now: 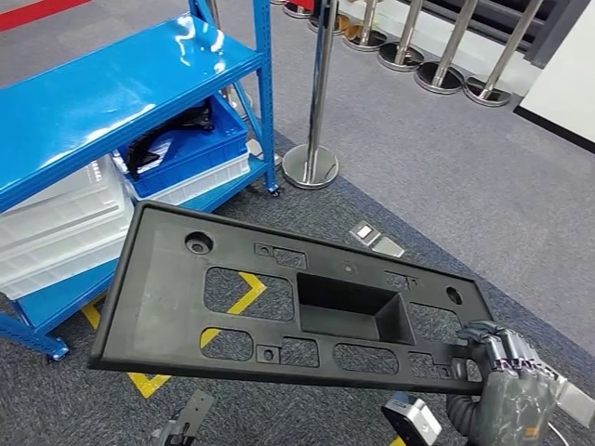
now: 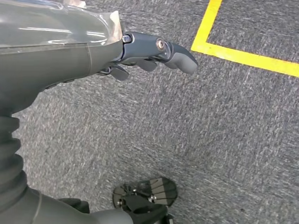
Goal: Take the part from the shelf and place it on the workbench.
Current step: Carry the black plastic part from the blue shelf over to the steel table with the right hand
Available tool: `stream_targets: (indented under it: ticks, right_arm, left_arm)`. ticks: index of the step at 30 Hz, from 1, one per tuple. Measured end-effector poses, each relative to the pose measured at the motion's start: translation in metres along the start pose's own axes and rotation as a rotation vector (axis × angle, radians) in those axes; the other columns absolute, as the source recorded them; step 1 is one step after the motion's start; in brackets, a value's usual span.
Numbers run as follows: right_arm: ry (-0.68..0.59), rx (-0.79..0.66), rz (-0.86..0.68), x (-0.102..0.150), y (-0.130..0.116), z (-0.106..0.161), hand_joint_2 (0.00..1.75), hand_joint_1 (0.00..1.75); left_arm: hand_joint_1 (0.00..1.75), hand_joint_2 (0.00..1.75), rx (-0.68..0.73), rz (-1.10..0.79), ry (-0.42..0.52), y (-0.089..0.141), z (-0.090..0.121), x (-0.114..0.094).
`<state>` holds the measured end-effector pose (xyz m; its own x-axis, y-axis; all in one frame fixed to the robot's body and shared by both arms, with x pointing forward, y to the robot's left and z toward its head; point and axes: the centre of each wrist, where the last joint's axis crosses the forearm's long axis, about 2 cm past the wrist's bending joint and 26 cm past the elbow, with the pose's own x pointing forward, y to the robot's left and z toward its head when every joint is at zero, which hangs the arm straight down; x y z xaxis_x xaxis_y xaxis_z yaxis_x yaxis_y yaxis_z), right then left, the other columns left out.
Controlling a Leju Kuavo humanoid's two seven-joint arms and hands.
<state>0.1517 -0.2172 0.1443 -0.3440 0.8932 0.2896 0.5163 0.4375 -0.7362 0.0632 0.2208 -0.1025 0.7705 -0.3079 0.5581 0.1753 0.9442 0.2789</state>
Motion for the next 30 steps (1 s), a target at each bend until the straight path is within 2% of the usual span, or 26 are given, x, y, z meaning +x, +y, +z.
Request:
stream_targets:
  ticks: [30]
  right_arm:
    - [0.086, -0.018, -0.01, -0.007, -0.0086, 0.0059, 1.75, 1.75]
  left_arm:
    - [0.0, 1.75, 0.002, 0.014, -0.009, 0.0018, -0.0002, -0.0014]
